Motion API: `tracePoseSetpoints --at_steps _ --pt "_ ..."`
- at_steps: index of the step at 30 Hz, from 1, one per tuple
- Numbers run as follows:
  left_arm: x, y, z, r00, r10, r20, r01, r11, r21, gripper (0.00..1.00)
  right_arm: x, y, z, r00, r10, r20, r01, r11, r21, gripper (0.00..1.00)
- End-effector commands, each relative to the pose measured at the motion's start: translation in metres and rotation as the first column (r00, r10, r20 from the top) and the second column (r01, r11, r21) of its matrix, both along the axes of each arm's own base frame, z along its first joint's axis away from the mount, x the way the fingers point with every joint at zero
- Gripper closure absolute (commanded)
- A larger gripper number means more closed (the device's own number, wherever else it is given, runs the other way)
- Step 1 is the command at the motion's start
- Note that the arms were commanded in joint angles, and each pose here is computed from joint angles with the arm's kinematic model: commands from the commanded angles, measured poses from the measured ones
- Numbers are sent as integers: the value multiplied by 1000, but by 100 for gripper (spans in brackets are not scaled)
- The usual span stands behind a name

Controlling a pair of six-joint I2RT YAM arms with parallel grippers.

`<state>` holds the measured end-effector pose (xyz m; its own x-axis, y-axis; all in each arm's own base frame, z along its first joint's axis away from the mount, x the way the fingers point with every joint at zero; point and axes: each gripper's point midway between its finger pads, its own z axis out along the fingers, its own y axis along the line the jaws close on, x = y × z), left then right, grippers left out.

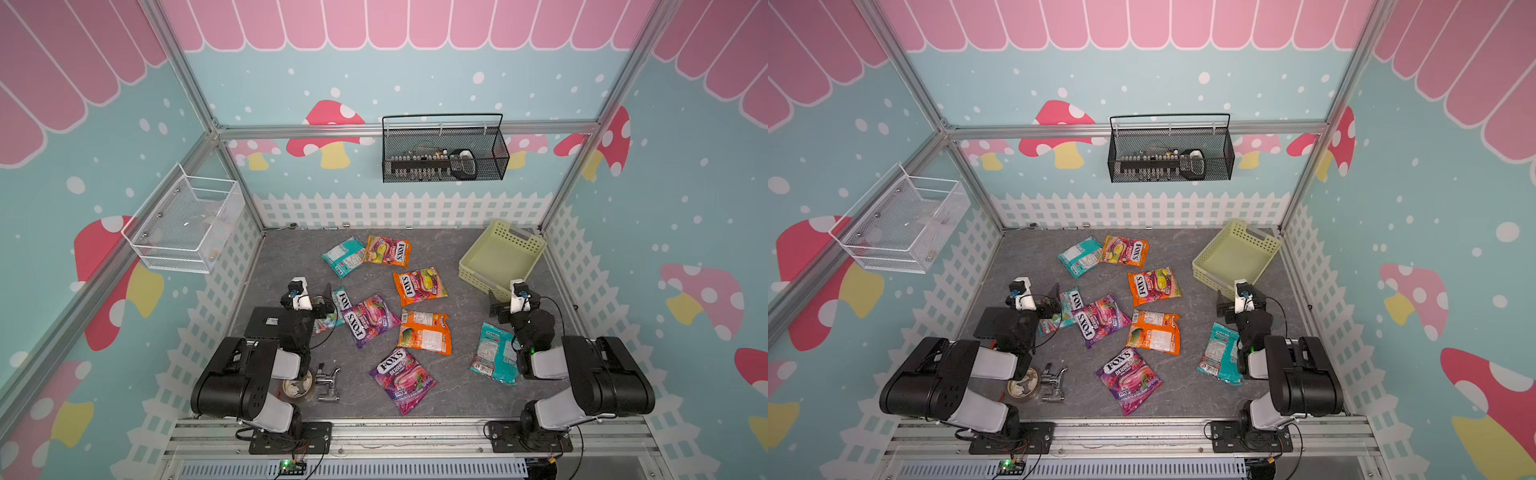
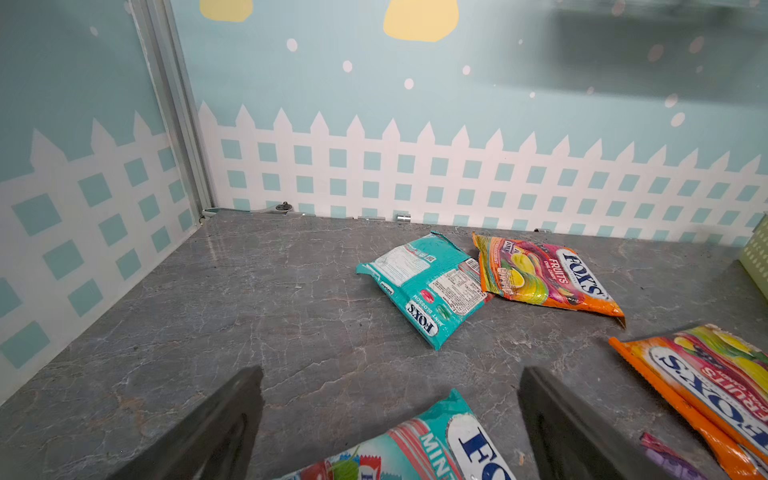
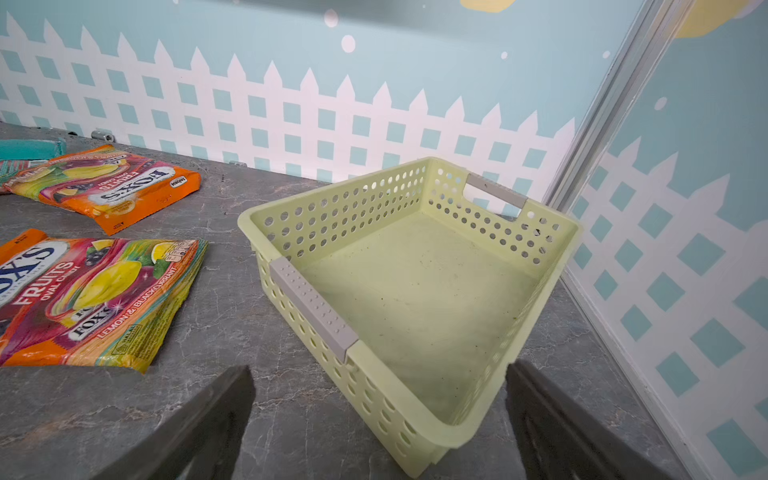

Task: Put the candies in the basket
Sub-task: Adjust the candie at the center of the board.

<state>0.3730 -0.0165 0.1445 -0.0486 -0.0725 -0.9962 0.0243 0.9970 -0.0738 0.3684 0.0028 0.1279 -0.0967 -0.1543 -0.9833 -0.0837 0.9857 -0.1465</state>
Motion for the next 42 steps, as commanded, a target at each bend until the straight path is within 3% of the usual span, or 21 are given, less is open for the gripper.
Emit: tracePoseSetpoints --at_steps 1,26,33,38,42 --pt "4 3 8 1000 13 28 -13 1000 0 1 4 -1 10 999 -5 35 5 1000 -4 0" --pt "3 4 8 999 15 31 -15 1000 -1 1 4 -2 10 999 -12 39 12 1000 -3 0" --pt "7 0 19 1000 -3 12 3 1000 5 1 -13 -13 51 991 -82 105 80 996 27 0" --pt "20 -7 55 997 -33 -72 29 997 -67 1 -3 -14 95 991 -100 94 84 983 160 0" --pt "25 1 96 990 22 -141 -57 968 -246 1 9 -22 123 987 -159 -14 153 924 350 0"
